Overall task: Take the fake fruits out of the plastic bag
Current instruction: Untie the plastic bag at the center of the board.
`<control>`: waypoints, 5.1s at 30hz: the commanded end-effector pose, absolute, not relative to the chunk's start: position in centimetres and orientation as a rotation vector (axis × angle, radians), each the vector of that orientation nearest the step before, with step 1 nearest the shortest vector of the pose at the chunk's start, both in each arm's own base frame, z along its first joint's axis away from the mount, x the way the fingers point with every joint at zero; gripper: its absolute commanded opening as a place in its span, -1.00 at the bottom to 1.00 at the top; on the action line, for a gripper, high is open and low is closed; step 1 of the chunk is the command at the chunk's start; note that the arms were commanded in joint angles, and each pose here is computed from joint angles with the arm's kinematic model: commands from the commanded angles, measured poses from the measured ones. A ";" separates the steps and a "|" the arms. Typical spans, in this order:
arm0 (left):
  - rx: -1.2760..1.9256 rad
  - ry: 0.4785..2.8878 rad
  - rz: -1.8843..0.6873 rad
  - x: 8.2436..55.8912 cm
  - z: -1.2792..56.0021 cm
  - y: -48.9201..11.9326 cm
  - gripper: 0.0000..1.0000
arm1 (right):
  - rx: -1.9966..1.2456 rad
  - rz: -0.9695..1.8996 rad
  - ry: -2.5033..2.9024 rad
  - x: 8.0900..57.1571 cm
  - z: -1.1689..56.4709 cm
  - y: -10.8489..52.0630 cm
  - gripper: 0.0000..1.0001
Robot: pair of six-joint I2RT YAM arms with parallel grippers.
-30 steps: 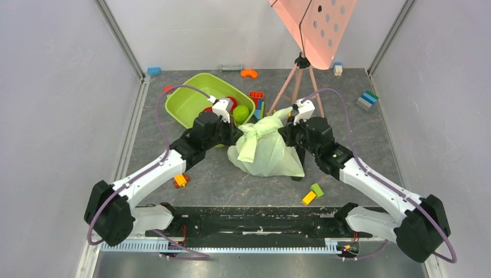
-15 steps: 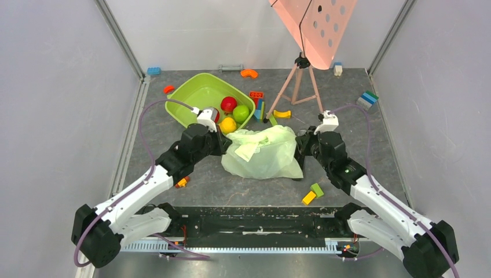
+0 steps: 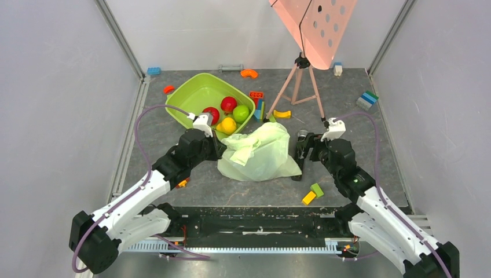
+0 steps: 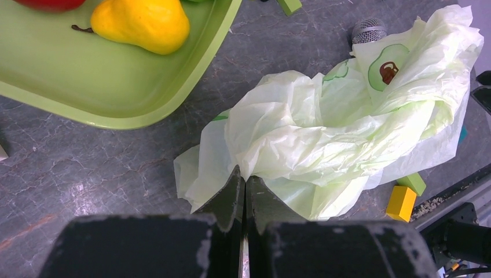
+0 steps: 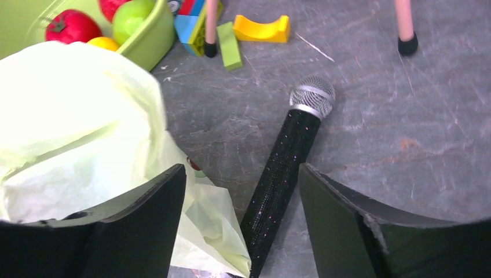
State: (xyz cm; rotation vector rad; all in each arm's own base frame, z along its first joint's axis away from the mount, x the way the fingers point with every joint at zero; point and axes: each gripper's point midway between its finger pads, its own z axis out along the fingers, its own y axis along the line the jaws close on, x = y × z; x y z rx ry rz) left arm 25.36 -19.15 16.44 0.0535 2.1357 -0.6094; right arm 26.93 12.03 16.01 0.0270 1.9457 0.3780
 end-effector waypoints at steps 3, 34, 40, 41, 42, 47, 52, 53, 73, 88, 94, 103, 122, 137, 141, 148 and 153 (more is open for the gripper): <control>0.064 2.101 -0.665 25.4 17.5 -19.8 -0.96 | -0.272 0.497 1.777 27.2 22.7 15.7 0.63; 0.125 2.110 -0.728 25.2 17.2 -21.2 -0.96 | -0.654 0.616 1.988 29.4 19.3 26.6 0.55; 0.122 2.114 -0.728 25.2 17.2 -21.2 -0.96 | -0.662 0.614 2.012 28.7 18.2 26.1 -0.28; 0.121 2.114 -0.727 25.2 17.2 -21.2 -0.96 | -0.661 0.615 2.010 28.6 18.1 26.1 -0.45; 0.120 2.113 -0.728 25.2 17.3 -21.2 -0.96 | -0.657 0.612 2.009 28.5 18.1 25.9 -0.58; 0.110 2.119 -0.720 25.2 17.1 -21.1 -0.96 | -0.602 0.595 2.007 28.2 18.3 25.0 -1.00; 0.100 2.126 -0.711 25.2 16.9 -20.9 -0.96 | -0.457 0.511 2.005 28.6 18.5 22.7 -1.00; 0.100 2.128 -0.712 25.2 16.9 -20.9 -0.96 | -0.420 0.488 2.004 28.7 18.5 22.1 -1.00; 0.062 2.125 -0.688 24.8 16.6 -20.0 -0.96 | 0.224 0.379 1.998 27.4 18.6 14.8 -1.00; 0.104 2.118 -0.755 24.3 17.1 -20.9 -0.96 | -0.525 0.461 1.800 27.5 25.5 20.7 0.84; 0.114 2.109 -0.760 24.1 17.3 -20.9 -0.96 | -0.655 0.450 1.786 28.3 25.6 22.3 0.83; 0.117 2.110 -0.759 24.1 17.3 -20.9 -0.96 | -0.784 0.412 1.855 28.7 23.3 23.0 0.78; 0.115 2.105 -0.759 24.1 17.3 -20.8 -0.96 | -0.642 0.320 1.906 31.2 21.3 22.3 -1.00; 0.068 2.123 -0.732 24.0 16.6 -20.1 -0.96 | 0.221 0.473 1.941 29.2 18.7 17.1 -1.00; 0.031 2.114 -0.697 24.1 16.5 -19.3 -0.96 | 0.364 0.493 1.910 28.6 18.3 15.7 -1.00; -0.004 2.120 -0.667 23.9 16.2 -18.5 -0.96 | 0.548 0.486 1.880 27.5 17.0 13.2 -1.00; -0.011 2.123 -0.667 23.7 16.1 -18.4 -0.96 | 0.690 0.512 1.856 26.5 15.7 11.8 -1.00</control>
